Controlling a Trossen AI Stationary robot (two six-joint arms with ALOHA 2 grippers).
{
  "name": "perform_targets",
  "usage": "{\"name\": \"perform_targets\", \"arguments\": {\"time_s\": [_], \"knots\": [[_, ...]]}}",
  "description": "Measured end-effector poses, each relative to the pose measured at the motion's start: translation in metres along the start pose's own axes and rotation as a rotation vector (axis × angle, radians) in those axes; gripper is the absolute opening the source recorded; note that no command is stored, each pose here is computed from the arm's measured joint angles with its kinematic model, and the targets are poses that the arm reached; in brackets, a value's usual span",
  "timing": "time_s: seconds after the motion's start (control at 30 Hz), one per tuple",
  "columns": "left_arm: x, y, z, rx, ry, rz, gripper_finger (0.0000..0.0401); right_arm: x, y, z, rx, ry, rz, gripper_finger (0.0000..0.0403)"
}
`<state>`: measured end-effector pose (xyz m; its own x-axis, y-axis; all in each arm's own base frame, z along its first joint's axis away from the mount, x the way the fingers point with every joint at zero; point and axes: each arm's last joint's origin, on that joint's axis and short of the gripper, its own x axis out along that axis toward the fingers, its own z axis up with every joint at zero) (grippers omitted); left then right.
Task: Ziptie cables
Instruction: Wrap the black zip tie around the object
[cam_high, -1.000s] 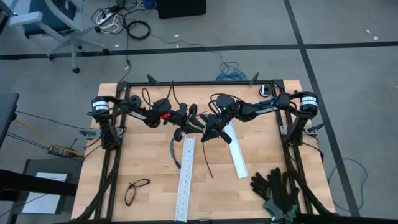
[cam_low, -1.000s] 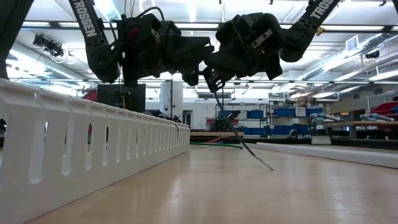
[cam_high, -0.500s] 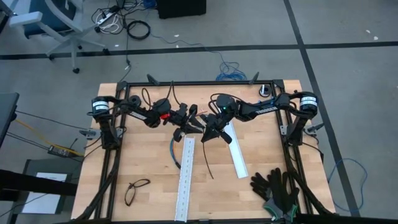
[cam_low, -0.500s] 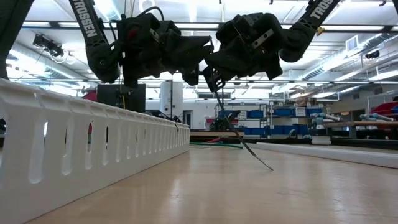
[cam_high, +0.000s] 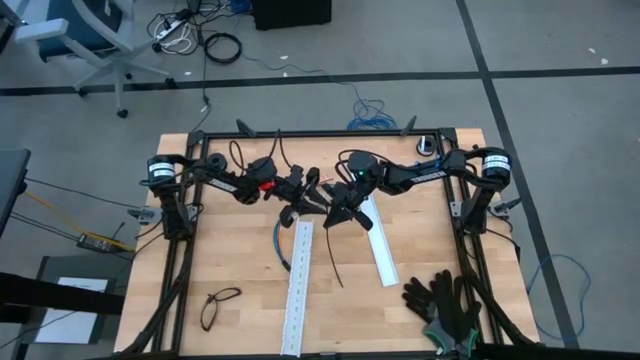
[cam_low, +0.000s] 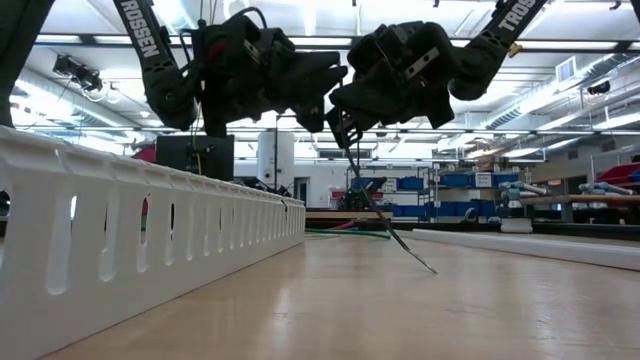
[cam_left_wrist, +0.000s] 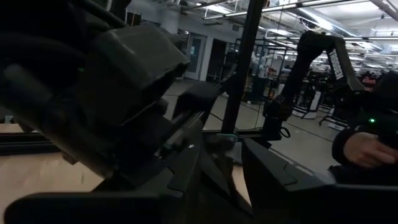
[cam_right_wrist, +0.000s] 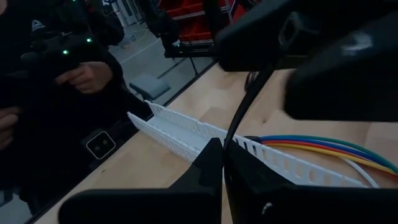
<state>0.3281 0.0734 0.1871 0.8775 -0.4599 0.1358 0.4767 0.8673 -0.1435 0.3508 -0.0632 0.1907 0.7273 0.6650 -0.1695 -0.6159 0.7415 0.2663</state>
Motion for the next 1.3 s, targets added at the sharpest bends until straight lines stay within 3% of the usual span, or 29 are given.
{"name": "perform_targets", "arguments": {"time_s": [0.33, 0.77, 1.3], "knots": [[0.0009, -0.001, -0.0002, 0.001, -0.001, -0.002, 0.0087, 0.0, 0.0002, 0.0, 0.0, 0.0, 0.007, 0.0], [0.0009, -0.0005, -0.0001, -0.005, -0.004, 0.012, 0.0024, -0.0004, -0.0001, -0.0001, 0.011, 0.0, 0.007, 0.0], [0.0016, -0.0004, -0.0027, 0.064, 0.016, 0.02, 0.0, -0.0005, -0.0001, -0.0037, 0.042, 0.024, 0.006, 0.0]]}}
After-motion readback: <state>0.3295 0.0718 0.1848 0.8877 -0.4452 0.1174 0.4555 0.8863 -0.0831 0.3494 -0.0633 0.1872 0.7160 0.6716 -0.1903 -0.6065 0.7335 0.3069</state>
